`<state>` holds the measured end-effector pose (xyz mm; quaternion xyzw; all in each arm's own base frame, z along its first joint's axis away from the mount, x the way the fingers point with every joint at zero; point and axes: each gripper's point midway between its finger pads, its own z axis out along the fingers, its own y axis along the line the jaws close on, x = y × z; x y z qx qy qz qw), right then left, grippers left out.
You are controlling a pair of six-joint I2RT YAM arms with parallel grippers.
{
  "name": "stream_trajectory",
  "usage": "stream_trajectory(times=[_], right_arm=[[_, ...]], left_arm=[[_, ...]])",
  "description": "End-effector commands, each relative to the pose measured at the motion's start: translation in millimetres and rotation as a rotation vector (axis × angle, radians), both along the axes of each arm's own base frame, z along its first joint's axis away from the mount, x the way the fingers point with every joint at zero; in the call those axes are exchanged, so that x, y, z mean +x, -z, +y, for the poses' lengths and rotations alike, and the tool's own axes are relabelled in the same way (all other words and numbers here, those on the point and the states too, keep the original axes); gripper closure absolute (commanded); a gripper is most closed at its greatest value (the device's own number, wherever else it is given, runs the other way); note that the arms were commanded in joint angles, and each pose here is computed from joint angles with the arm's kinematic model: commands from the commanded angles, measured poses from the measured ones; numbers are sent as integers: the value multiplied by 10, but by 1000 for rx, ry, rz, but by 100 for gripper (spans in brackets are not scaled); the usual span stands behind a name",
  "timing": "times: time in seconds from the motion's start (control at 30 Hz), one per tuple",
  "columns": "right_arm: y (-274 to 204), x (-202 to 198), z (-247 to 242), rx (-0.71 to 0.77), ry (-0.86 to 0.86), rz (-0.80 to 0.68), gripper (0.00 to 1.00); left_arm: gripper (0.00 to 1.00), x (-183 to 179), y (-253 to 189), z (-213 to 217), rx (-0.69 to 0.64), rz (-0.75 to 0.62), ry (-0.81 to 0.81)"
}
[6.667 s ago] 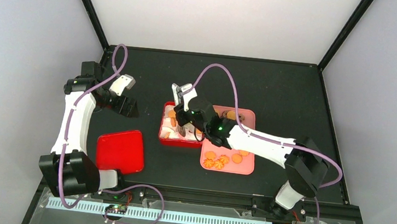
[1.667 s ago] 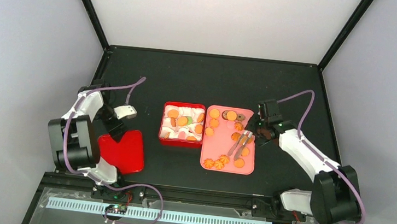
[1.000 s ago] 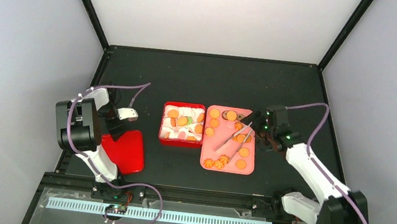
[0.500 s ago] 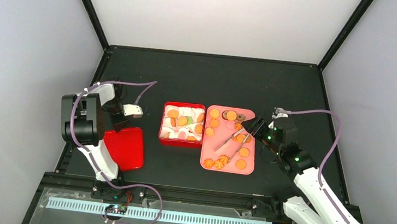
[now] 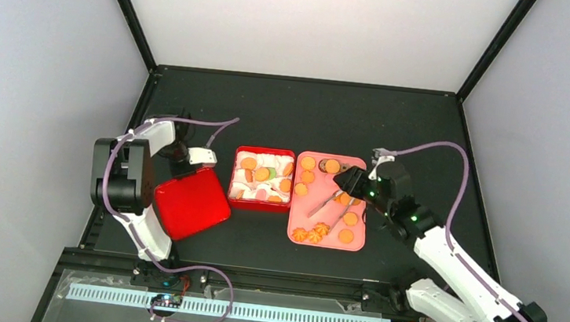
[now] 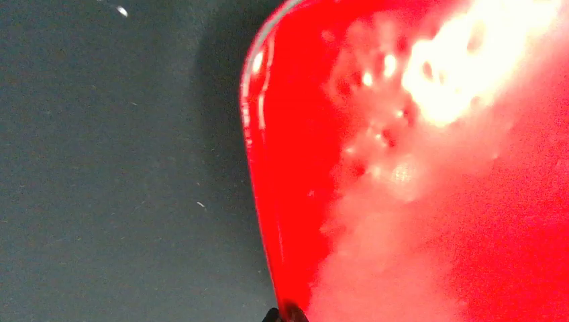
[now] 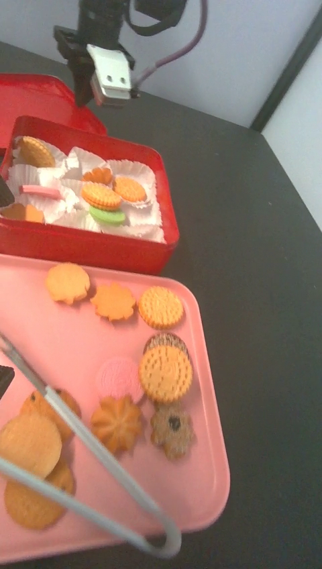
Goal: Pack the cookies
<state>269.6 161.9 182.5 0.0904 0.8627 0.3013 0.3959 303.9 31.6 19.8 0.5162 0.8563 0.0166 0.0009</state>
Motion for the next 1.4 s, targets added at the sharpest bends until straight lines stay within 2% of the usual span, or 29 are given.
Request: stream_trajectory(times=[0.0, 0.13, 0.23, 0.4, 0.5, 0.6, 0.83, 0.97, 1.17, 1.37], right_arm=[[-260, 128, 279, -24, -78, -77, 38], [-301, 157, 528, -53, -139, -94, 38], [-405, 182, 762, -48, -224, -124, 36], [-664, 132, 1318, 16, -458, -179, 25], [-758, 10, 1654, 54, -606, -211, 20], [-804, -116, 1901, 74, -709, -237, 17], [-895, -311, 2263, 84, -837, -337, 14], [-843, -354, 2437, 75, -884, -337, 14], [-829, -468, 2678, 58, -908, -371, 14], [-697, -447, 2792, 47, -879, -343, 23]], left_arm=[[98, 95, -325, -89, -34, -62, 25], [98, 75, -566, -101, -24, -124, 68], [98, 51, -825, -44, 34, -179, 133], [99, 110, -1441, -25, 102, -340, 207], [98, 149, -1865, -270, 36, -494, 255], [99, 21, -2174, -618, -77, -609, 328], [98, -373, -2416, -1167, -210, -771, 535], [98, -511, -2532, -1383, -276, -855, 607], [98, -529, -2684, -1541, -303, -925, 620], [99, -544, -2765, -1586, -306, -955, 628]])
